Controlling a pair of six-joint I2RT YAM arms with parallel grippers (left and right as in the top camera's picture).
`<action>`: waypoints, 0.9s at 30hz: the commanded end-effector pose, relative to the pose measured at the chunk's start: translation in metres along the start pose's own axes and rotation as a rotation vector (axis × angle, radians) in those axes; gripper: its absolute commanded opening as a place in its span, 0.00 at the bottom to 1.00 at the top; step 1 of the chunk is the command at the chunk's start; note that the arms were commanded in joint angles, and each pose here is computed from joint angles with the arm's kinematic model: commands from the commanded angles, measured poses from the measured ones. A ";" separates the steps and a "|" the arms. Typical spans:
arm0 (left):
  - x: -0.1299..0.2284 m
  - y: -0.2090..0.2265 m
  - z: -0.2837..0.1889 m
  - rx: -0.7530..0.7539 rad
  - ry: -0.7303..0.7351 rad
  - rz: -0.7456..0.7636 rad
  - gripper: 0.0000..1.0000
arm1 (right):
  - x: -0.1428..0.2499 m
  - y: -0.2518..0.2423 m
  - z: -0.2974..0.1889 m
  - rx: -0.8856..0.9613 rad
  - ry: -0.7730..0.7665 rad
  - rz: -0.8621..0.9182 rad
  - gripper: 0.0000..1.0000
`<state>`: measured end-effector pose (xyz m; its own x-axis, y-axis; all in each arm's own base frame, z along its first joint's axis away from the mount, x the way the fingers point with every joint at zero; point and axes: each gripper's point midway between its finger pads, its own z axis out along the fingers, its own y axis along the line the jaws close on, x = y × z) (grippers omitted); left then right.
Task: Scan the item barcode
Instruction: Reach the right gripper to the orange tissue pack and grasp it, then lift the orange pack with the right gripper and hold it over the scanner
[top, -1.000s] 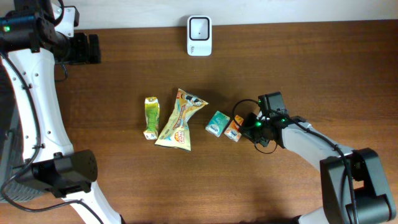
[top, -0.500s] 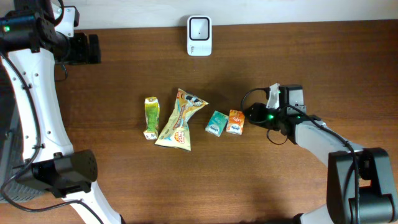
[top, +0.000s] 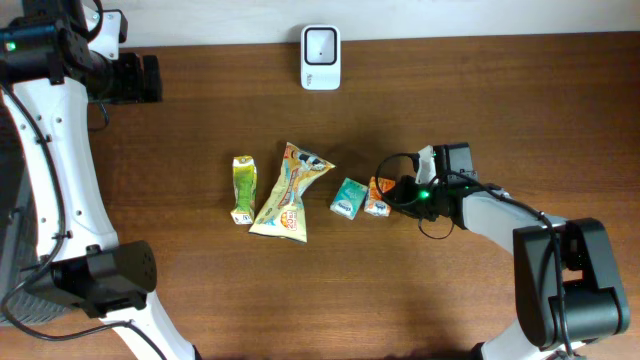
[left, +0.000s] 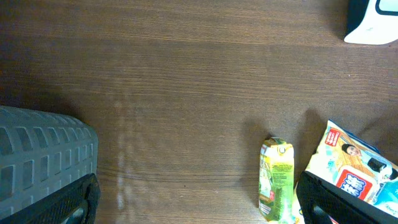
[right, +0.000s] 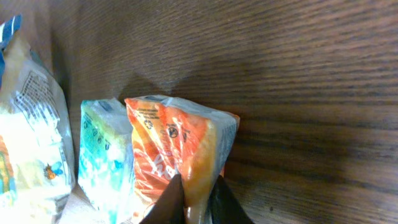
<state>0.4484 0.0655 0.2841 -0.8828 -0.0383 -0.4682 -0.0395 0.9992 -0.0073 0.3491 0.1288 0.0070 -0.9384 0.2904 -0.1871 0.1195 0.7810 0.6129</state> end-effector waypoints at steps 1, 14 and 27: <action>0.000 0.001 0.001 0.005 0.000 0.009 0.99 | 0.015 -0.020 -0.001 0.059 0.059 0.158 0.04; 0.000 0.001 0.001 0.005 0.000 0.009 0.99 | -0.020 0.113 -0.147 -0.913 0.057 -0.234 0.04; 0.000 0.001 0.001 0.005 0.000 0.009 0.99 | -0.062 0.163 -0.230 -0.928 0.115 0.032 0.04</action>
<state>0.4485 0.0654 0.2840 -0.8827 -0.0383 -0.4683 -0.0393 0.9992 -0.0076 0.3499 0.1158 0.2859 -0.9431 0.1891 -0.2734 -0.2712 0.0379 0.9618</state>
